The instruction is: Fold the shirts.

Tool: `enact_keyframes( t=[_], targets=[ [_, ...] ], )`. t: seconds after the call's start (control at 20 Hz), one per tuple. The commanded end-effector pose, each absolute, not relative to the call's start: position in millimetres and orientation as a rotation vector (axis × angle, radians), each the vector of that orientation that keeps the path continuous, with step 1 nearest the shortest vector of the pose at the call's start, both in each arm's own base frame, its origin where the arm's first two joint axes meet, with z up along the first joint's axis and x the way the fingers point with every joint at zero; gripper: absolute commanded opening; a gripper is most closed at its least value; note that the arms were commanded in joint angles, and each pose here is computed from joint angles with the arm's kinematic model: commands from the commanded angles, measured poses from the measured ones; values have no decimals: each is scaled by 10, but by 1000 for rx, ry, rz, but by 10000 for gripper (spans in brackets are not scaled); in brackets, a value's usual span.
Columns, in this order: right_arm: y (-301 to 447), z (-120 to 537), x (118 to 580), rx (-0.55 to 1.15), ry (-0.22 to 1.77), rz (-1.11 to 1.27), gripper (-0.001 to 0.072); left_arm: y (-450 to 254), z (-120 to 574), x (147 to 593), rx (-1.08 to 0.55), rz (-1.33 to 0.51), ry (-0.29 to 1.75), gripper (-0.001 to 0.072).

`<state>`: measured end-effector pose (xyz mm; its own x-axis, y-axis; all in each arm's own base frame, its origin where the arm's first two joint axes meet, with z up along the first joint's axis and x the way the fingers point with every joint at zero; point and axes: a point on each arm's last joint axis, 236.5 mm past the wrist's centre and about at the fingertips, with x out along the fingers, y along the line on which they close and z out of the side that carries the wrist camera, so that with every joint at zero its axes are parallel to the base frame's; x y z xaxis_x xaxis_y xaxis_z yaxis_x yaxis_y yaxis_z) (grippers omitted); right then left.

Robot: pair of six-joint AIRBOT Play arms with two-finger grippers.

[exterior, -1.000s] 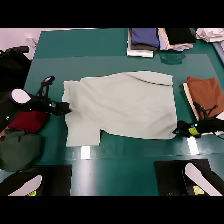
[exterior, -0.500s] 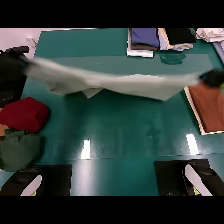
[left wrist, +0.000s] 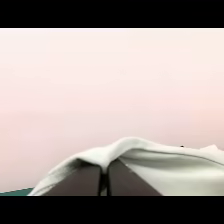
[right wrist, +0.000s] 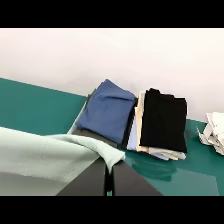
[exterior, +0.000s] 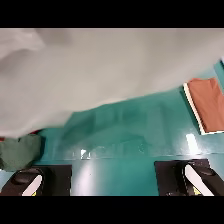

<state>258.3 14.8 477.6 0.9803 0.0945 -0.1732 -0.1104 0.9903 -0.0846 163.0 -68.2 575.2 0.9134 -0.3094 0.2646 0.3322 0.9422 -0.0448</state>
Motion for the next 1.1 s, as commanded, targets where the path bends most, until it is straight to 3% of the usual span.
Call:
enact_keyframes(
  t=[0.0, 0.25, 0.55, 0.65, 0.8, 1.05],
  targets=[
    [121, 4729, 2644, -86, 236, 106, 15, -633, 5573, 1836, -86, -296, -156, 27],
    [-71, 3780, 3342, 18, 510, 126, 15, -789, 3954, 3273, -78, -282, 422, 30],
    [-83, 1645, 4179, 170, 1016, 200, 15, -943, 1307, 4494, -152, -245, 961, 29],
    [-95, 961, 4387, 222, 1124, 195, 15, -934, 737, 4767, -164, -216, 1015, 30],
    [-148, 365, 4683, 279, 1199, 178, 15, -927, 436, 5148, -182, -190, 967, 29],
    [-177, 556, 4985, 260, 1152, 201, 15, -753, 630, 5257, -190, -171, 957, 29]
  ],
)
